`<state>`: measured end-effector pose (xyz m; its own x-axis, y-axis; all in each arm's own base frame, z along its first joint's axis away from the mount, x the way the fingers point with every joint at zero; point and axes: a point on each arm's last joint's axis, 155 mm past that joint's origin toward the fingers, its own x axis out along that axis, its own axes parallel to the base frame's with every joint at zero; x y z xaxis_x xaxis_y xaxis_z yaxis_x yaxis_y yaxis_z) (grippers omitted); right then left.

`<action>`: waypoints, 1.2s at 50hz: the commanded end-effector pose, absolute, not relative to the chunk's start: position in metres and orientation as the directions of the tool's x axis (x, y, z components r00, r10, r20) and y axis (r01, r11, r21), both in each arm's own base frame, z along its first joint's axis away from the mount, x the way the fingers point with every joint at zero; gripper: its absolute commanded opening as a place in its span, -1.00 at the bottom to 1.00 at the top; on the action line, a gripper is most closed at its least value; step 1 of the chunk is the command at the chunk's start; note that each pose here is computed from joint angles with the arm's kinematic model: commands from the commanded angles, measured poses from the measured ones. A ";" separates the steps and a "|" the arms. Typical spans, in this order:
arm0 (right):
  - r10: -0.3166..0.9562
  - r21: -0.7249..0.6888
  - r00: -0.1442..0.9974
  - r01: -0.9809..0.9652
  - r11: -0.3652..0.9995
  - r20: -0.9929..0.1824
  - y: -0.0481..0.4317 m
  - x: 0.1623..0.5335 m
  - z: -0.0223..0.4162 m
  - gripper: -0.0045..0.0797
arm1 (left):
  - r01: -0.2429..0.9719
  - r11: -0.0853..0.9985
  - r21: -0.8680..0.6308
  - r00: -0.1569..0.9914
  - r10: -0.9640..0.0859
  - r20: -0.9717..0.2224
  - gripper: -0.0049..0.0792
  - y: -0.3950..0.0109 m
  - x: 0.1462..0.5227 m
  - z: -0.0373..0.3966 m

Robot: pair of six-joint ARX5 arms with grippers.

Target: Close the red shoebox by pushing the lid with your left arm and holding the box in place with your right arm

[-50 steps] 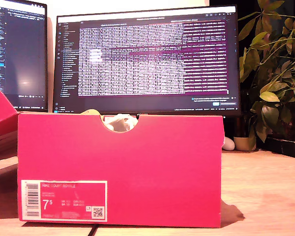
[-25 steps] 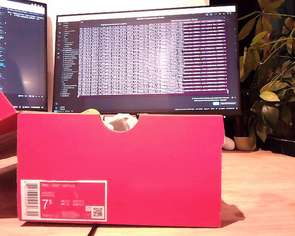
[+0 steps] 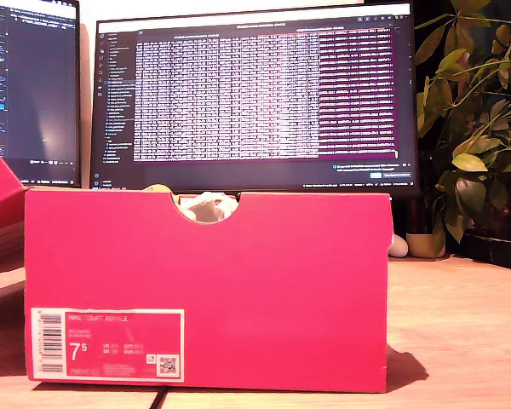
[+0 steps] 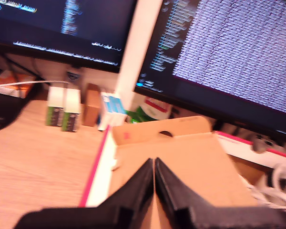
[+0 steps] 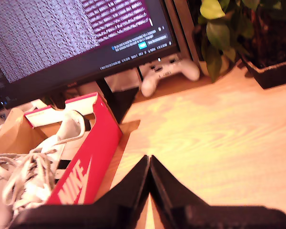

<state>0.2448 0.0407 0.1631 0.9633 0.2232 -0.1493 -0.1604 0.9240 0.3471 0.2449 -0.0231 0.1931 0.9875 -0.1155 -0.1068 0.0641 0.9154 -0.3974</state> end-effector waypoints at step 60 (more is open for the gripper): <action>0.497 0.296 0.722 -0.400 0.867 -0.482 0.113 0.314 0.126 -0.92 | -0.130 0.891 -0.436 0.791 -0.172 -0.587 -0.93 0.049 0.310 0.132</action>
<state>0.3125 0.1077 0.1264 0.7280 0.4827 -0.4868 -0.3796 0.8751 0.3001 0.3034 0.0421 0.1266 0.7890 -0.1794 -0.5876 -0.1456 0.8746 -0.4624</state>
